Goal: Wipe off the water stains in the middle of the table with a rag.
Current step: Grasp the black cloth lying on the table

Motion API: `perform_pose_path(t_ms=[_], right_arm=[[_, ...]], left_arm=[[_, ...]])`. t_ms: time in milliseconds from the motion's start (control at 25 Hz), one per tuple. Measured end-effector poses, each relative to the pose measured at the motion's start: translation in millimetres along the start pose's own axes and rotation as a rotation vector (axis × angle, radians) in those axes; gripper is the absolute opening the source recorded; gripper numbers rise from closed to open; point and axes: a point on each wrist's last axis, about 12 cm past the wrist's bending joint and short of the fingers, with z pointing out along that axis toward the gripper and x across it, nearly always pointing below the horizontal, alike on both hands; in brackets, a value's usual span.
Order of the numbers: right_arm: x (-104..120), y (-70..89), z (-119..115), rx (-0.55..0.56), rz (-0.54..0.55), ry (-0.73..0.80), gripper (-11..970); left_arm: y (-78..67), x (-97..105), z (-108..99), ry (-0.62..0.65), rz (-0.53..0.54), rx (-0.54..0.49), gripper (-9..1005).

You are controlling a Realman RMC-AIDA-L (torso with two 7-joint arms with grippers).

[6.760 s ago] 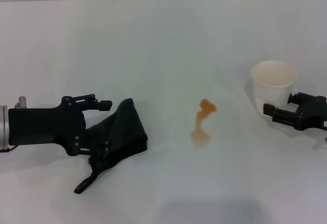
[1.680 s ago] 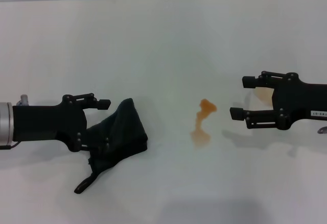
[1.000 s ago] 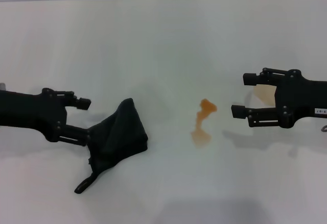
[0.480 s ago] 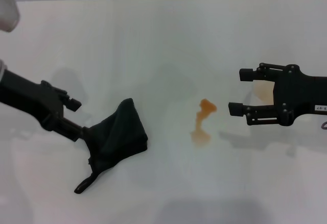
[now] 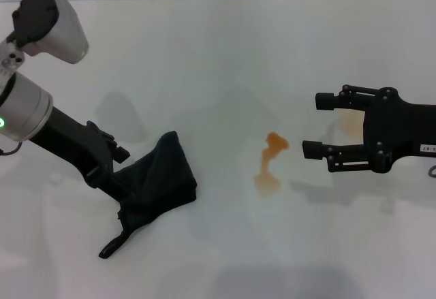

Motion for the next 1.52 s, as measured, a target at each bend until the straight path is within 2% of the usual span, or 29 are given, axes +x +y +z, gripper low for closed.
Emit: perform_pose_path(t_ms=[200,480,800,1200,1520], right_arm=[[0,1.2,0,-0.007,0.002,-0.004,842],[1,2.0,0,-0.013,0.001,-0.003,842],[1,3.1,0,-0.02,0.004,-0.004,841],[1,3.2,0,-0.021,0.002,-0.004,841],[1,3.0,0,-0.02,-0.006,-0.005,840]], left_arm=[[2.0,0,7,-0.006,-0.002,-0.002,887],[-1.1,-14,16,-0.038,0.048,0.007,887],[-2.4,-15,24,-0.024,0.058,0.016,887],[0.6,-13,24,-0.022,0.034,-0.01,888],[1.7,-15,24,-0.035,-0.024,-0.024,888]])
